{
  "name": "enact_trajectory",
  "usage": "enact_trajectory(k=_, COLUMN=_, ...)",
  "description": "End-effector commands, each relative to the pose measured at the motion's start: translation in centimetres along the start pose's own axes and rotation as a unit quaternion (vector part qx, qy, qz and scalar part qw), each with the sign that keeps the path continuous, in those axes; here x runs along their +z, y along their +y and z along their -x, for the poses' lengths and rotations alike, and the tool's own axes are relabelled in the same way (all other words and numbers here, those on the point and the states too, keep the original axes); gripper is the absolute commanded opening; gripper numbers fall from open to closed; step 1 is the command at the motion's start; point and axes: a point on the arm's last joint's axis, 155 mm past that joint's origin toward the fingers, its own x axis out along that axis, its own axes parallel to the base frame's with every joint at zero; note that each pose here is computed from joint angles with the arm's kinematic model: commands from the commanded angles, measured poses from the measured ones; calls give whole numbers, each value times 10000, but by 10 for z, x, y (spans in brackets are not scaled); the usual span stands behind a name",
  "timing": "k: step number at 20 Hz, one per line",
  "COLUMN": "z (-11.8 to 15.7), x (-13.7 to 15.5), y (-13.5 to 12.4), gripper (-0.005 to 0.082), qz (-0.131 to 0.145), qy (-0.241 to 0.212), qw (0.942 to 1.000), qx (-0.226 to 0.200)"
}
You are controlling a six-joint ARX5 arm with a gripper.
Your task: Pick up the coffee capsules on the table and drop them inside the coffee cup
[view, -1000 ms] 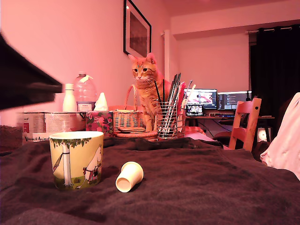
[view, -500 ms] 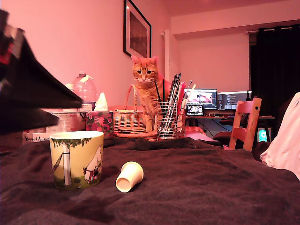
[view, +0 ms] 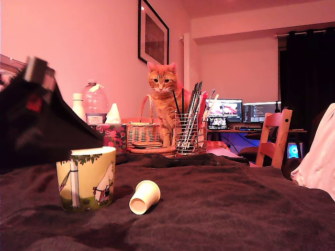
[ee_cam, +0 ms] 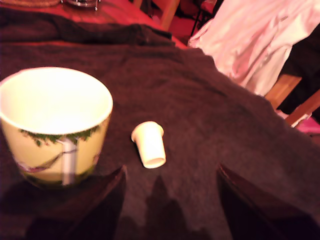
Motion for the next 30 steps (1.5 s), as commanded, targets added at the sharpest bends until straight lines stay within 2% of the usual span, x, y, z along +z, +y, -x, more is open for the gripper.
enact_trajectory(k=1, z=-6, x=2, y=-3, gripper=516, qz=3, qy=8, qw=10000, qx=38)
enact_trajectory(k=10, z=-33, x=-13, y=-5, gripper=516, qz=-173, qy=164, qw=9992, qx=318)
enact_trajectory(k=20, z=-66, x=0, y=-16, gripper=516, qz=-192, qy=-27, qw=9989, qx=418)
enact_trajectory(k=24, z=-82, x=0, y=-5, gripper=515, qz=-291, qy=70, qw=9972, qx=680)
enact_trajectory(k=29, z=-91, x=-5, y=7, gripper=516, qz=-232, qy=337, qw=9954, qx=861)
enact_trajectory(k=30, z=-92, x=-7, y=9, gripper=516, qz=-147, qy=409, qw=9951, qx=883)
